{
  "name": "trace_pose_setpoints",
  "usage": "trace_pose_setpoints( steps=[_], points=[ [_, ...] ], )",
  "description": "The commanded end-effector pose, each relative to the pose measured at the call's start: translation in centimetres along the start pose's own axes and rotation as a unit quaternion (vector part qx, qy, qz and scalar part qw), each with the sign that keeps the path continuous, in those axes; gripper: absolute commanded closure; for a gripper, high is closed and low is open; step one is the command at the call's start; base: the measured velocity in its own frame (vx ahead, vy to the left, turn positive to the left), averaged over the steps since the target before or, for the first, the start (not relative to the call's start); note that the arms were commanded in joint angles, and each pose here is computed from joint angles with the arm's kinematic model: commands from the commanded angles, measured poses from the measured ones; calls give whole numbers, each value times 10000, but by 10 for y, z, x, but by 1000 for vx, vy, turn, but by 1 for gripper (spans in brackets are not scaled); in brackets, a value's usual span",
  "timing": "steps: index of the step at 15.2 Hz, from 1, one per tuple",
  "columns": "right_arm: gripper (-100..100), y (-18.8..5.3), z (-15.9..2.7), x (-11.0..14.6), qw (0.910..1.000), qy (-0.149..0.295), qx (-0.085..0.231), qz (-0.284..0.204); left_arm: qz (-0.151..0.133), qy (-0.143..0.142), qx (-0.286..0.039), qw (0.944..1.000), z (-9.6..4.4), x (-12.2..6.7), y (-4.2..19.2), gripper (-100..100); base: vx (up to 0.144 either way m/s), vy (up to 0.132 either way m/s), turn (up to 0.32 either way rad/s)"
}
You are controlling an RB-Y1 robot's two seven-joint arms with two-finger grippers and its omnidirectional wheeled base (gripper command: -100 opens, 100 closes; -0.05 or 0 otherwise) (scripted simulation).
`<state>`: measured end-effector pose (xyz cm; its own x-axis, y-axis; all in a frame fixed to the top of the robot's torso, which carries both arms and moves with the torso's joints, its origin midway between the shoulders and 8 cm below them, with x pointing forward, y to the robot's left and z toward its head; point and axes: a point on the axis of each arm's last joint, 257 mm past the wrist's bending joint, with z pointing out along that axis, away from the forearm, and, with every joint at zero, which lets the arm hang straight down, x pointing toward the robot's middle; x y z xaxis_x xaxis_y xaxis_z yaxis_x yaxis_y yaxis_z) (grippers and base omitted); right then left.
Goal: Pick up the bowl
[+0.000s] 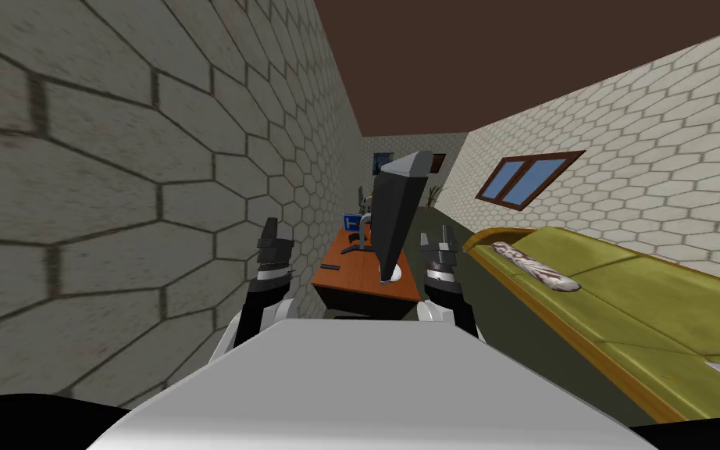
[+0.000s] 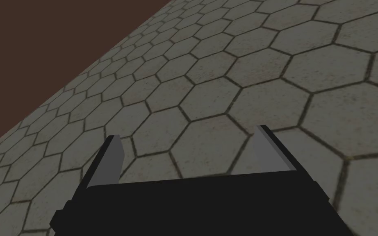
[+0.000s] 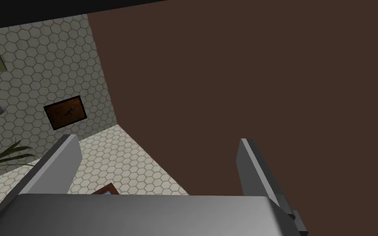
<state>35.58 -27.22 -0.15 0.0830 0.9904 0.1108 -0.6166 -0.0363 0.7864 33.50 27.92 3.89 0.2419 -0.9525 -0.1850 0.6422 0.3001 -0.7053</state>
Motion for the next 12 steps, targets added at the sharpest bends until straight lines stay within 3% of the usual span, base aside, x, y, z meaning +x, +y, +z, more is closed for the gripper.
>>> trace_pose_setpoints(
  steps=[1, 7, 12],
  points=[
    [-100, -7, -3, 3, 9998, 141, 81, -83, 0, 0, 0, 10000, 0, 0, 0, 0, -11, -15, 34],
    [-100, -49, -22, 7, 9960, 580, 528, -435, 0, 0, 1, 10000, 0, 0, 0, 0, -58, -66, 119],
    [-100, -94, -48, 3, 9872, 927, 1005, -817, 0, 0, 0, 10000, 0, 0, 0, 0, -84, -66, 152]
  ],
)
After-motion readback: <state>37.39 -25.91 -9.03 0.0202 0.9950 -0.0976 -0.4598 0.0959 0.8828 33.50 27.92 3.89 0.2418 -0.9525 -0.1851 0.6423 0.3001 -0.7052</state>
